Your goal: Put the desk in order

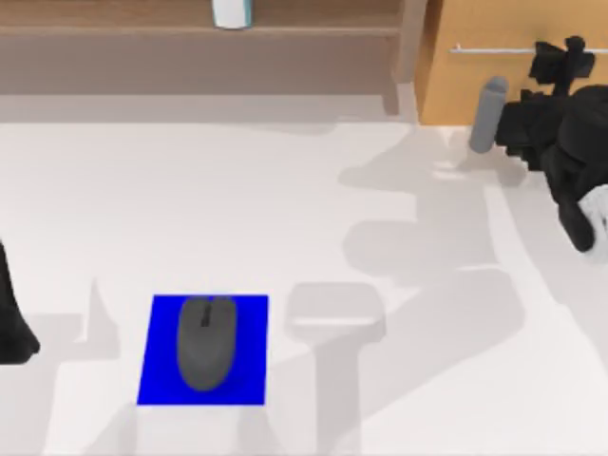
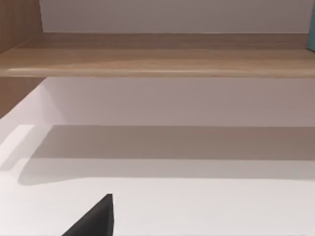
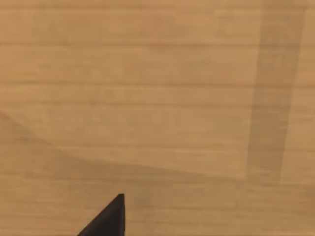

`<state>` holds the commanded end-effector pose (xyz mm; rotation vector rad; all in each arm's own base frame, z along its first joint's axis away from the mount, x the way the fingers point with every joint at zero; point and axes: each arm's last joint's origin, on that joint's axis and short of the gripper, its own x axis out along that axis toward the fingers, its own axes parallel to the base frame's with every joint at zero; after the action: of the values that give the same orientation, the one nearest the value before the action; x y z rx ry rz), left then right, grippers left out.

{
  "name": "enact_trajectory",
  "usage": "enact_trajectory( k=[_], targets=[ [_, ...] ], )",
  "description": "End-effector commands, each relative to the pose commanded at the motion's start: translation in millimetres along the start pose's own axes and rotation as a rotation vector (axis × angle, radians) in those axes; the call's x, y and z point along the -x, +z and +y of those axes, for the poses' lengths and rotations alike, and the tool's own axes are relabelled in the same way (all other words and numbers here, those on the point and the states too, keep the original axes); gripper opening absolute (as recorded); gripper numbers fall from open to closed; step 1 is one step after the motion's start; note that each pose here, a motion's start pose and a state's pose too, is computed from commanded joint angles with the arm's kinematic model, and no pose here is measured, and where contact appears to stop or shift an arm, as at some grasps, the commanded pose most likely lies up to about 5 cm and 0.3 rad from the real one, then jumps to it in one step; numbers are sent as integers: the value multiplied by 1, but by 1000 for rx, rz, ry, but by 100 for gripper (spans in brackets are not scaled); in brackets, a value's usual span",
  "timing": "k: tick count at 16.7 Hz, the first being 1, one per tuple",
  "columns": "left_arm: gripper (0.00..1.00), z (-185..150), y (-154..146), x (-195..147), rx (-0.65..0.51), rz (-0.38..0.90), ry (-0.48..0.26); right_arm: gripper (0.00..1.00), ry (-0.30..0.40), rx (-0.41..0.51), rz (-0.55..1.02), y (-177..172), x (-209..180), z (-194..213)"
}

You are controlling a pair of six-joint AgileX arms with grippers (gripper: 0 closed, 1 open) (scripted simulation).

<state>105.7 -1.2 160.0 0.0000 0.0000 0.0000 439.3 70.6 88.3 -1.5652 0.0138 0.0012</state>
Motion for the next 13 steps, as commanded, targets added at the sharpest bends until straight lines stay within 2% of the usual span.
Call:
enact_trajectory(
  k=[1,7,13],
  targets=[
    [100,0,0,0,0,0,0,100,55,2,-3,1,8,14],
    [100,0,0,0,0,0,0,100,-8,-11,-6,0,16,-2],
    [100,0,0,0,0,0,0,100,23,-5,-7,1,41,6]
  ],
)
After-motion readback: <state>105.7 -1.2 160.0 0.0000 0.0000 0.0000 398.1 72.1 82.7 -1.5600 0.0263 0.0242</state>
